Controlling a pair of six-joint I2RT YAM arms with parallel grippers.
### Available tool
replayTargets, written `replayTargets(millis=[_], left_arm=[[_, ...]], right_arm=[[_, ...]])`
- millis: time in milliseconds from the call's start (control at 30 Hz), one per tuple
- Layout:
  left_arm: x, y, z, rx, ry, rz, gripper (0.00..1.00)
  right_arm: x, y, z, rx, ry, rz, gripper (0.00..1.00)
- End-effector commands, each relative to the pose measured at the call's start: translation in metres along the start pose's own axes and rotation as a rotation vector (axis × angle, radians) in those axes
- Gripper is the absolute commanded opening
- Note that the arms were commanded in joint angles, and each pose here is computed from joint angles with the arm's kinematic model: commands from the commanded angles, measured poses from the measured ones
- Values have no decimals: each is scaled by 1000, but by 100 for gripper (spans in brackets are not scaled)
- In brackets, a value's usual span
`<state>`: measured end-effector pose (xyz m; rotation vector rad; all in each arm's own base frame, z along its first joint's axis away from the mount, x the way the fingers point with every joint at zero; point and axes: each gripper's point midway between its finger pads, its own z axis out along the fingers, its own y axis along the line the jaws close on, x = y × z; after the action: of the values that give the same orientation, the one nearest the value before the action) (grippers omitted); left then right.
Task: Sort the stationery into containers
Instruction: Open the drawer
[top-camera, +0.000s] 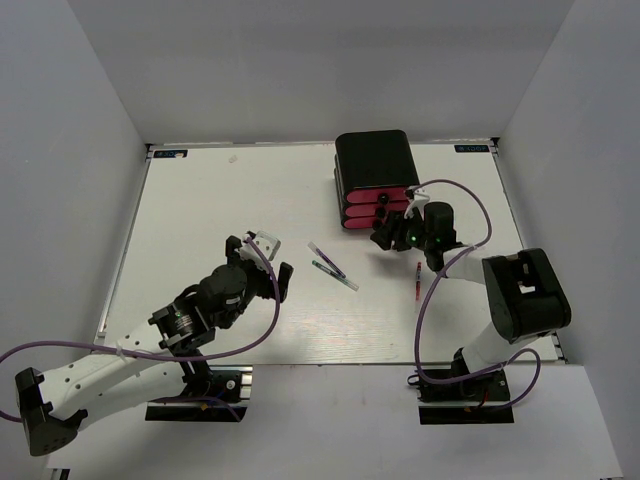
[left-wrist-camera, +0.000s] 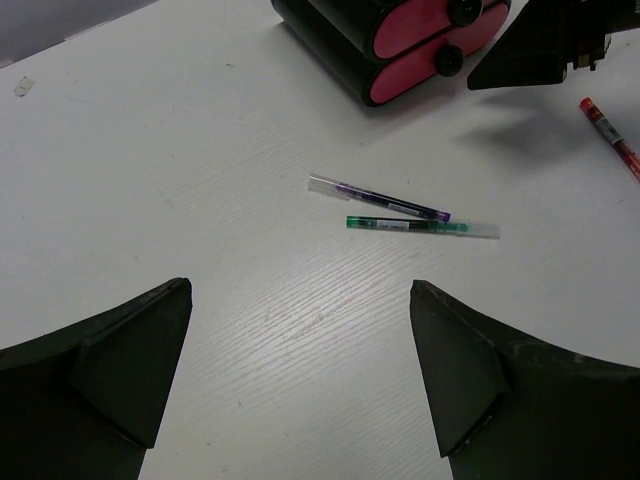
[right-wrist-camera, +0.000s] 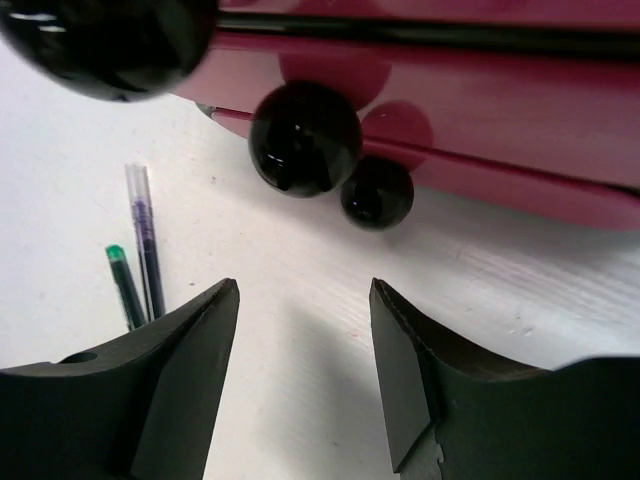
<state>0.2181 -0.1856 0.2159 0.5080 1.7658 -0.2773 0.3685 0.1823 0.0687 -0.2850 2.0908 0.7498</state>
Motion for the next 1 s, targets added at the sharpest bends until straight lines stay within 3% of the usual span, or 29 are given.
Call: replayTargets(millis=[0, 400, 967], left_arm=[[-1, 1, 0, -3, -8, -5, 100], [1, 1, 3, -13, -1, 8, 100], [9, -1, 9, -14, 31, 35, 100]], right_arm=[[-23, 7, 4, -26, -116, 125, 61], [-10, -15, 8, 79, -203, 319, 56], [-15, -24, 32, 32, -269, 471, 55]])
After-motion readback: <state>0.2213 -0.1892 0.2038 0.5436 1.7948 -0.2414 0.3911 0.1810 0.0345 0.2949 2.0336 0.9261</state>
